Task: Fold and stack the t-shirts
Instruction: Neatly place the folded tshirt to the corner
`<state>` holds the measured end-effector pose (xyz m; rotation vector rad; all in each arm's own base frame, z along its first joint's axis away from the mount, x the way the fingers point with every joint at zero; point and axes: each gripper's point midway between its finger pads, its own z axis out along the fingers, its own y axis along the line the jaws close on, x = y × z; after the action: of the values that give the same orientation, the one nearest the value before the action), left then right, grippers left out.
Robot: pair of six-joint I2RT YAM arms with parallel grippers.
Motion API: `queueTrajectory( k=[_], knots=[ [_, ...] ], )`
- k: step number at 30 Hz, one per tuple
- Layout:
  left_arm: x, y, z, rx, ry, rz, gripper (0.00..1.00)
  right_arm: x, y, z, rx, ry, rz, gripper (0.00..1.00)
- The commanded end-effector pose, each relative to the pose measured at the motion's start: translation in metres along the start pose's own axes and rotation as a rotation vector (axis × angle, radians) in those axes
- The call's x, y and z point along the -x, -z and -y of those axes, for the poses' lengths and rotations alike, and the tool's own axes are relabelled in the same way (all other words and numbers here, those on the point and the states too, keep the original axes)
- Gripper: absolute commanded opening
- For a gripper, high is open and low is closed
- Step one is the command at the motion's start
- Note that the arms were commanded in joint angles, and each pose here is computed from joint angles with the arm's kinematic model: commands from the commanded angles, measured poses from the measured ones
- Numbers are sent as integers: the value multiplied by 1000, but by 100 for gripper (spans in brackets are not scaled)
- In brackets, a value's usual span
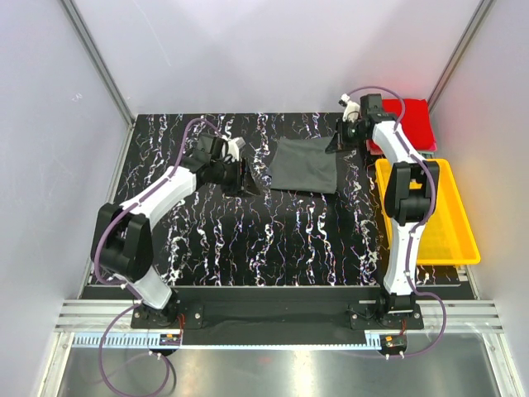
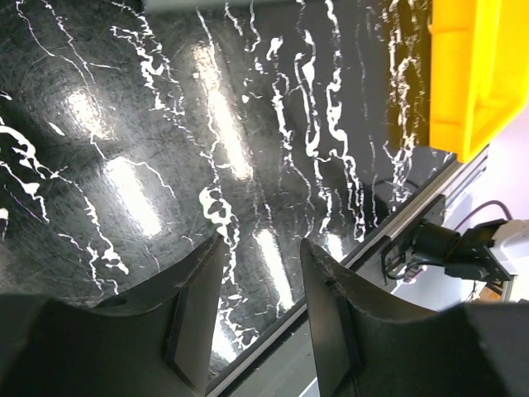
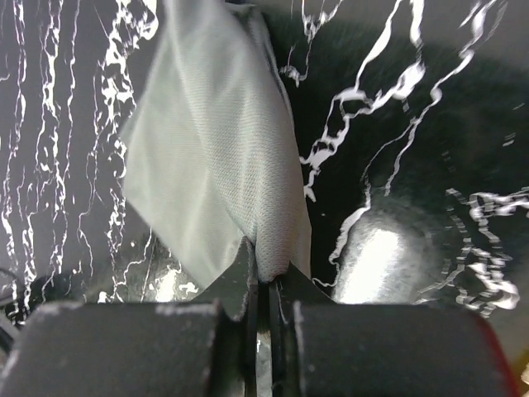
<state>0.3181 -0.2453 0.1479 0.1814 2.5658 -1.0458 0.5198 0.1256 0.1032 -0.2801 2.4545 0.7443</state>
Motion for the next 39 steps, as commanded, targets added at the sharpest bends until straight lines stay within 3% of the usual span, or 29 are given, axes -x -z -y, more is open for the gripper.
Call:
queueTrajectory(
  k=[1, 11, 22, 27, 39],
  knots=[
    [-1, -5, 2, -41, -36, -19, 47, 36, 36, -10, -60, 94, 71, 0],
    [-10, -6, -1, -51, -31, -41, 47, 57, 58, 32, -220, 153, 80, 0],
    [-9, -6, 8, -100, -35, -52, 46, 84, 127, 71, -407, 216, 109, 0],
    [-10, -4, 14, -130, -36, -49, 46, 105, 161, 80, -454, 242, 185, 0],
    [-14, 0, 22, -169, -39, -55, 46, 120, 209, 132, -622, 297, 224, 0]
  ],
)
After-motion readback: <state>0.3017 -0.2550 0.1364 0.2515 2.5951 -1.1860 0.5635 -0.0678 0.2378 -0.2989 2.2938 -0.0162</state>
